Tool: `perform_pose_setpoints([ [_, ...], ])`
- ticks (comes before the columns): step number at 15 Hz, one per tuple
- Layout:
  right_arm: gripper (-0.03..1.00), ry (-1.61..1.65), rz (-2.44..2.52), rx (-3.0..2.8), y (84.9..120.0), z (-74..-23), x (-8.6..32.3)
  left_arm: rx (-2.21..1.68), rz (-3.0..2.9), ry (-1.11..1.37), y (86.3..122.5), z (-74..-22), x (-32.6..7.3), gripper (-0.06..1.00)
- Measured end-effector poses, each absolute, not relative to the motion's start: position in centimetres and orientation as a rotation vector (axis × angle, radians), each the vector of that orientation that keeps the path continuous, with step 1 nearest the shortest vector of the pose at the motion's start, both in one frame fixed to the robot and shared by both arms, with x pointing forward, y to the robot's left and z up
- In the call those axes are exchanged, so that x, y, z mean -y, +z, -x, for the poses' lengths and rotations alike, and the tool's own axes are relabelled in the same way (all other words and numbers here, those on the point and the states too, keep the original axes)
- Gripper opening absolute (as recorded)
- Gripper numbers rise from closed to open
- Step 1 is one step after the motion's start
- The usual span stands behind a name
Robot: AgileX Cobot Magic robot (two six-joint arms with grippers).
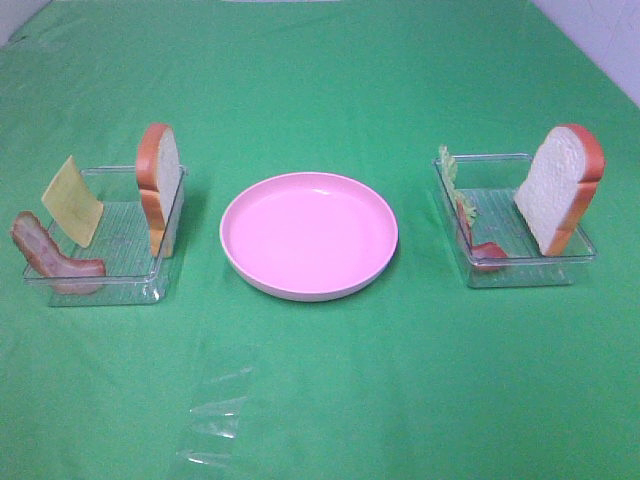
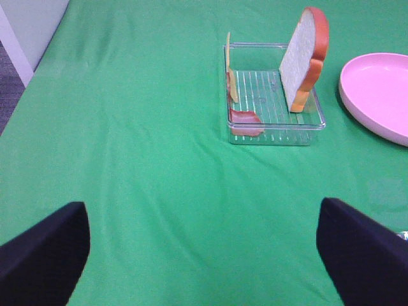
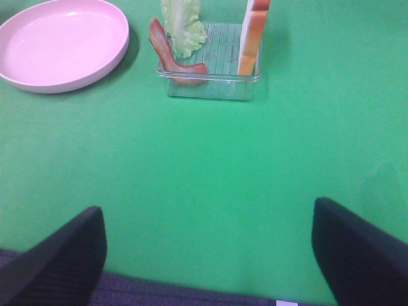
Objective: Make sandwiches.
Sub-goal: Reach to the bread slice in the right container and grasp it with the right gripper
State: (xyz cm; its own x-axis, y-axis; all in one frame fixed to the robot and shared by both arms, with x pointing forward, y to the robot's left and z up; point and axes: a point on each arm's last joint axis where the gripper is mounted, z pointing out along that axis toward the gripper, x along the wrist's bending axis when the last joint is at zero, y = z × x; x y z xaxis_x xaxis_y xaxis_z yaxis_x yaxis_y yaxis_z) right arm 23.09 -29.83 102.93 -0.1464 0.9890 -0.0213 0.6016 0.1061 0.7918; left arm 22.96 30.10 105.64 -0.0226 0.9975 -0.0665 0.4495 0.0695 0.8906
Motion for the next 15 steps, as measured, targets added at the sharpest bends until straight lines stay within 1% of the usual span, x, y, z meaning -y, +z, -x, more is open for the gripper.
perform_pose_setpoints([
  [10, 0.84, 0.873, -1.550, -1.815, 103.2, -23.3, 29.8, -1.581, -1.483, 0.903, 105.6, -23.0, -30.1, 0.88],
  [11, 0.84, 0.869, -1.553, -1.818, 103.7, -24.0, 29.7, -1.581, -1.483, 0.903, 105.6, -23.0, -30.1, 0.88],
  [12, 0.84, 0.843, -1.576, -1.842, 104.7, -26.4, 29.5, -1.581, -1.483, 0.903, 105.6, -23.0, -30.1, 0.88],
  [15, 0.84, 0.776, -1.631, -1.901, 105.4, -30.6, 29.0, -1.581, -1.483, 0.903, 105.6, -23.0, -30.1, 0.88],
])
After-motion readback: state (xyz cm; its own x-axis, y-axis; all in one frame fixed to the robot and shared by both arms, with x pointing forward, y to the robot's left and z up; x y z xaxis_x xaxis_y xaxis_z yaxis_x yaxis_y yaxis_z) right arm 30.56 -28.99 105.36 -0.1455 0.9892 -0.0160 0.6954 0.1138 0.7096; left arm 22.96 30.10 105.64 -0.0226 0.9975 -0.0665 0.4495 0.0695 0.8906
